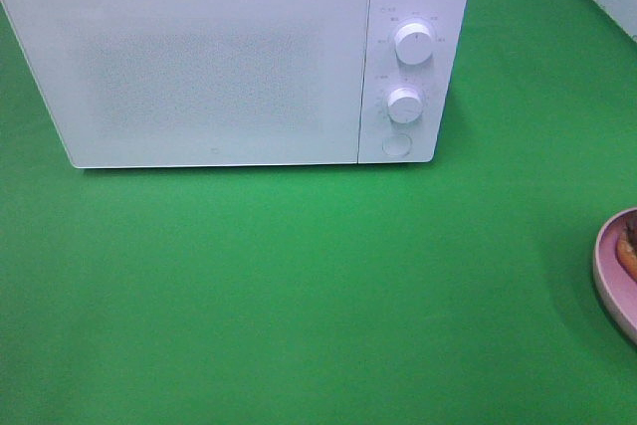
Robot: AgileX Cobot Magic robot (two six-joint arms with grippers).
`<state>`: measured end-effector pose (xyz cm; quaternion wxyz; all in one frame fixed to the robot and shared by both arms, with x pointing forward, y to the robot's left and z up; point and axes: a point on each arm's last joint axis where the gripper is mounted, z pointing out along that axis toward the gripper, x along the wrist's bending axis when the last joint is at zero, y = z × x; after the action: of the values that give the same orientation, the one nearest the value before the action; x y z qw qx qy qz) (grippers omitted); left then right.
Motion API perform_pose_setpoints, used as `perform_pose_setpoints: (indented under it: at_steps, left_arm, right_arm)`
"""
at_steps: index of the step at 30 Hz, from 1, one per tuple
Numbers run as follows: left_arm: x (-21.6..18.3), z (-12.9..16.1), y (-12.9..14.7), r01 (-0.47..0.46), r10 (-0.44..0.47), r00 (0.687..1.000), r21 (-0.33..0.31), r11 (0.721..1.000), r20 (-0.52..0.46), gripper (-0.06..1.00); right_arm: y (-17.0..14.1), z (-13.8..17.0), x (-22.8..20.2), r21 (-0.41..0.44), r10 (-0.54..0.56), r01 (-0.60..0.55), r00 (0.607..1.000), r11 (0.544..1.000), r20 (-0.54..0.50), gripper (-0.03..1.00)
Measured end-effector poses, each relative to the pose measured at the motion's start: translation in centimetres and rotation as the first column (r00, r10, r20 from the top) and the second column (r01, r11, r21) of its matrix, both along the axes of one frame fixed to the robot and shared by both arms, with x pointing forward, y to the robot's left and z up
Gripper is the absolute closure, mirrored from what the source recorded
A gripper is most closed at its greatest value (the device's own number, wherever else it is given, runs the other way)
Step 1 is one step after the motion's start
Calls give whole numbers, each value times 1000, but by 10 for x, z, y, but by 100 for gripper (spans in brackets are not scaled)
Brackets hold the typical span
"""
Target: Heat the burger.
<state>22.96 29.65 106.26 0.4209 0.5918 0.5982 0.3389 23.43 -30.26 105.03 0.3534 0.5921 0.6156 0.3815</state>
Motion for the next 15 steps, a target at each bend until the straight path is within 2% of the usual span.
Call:
perform_pose_setpoints:
  at_steps: [7,15]
  left_arm:
    - [0,0,-1,-77,77,997,-2,997,5,-5]
    - [0,0,-1,-79,79,997,-2,997,6,-5]
  right_arm:
    - [0,0,0,0,0,0,1000,1000,0,21]
    - [0,0,0,0,0,0,1000,1000,0,21]
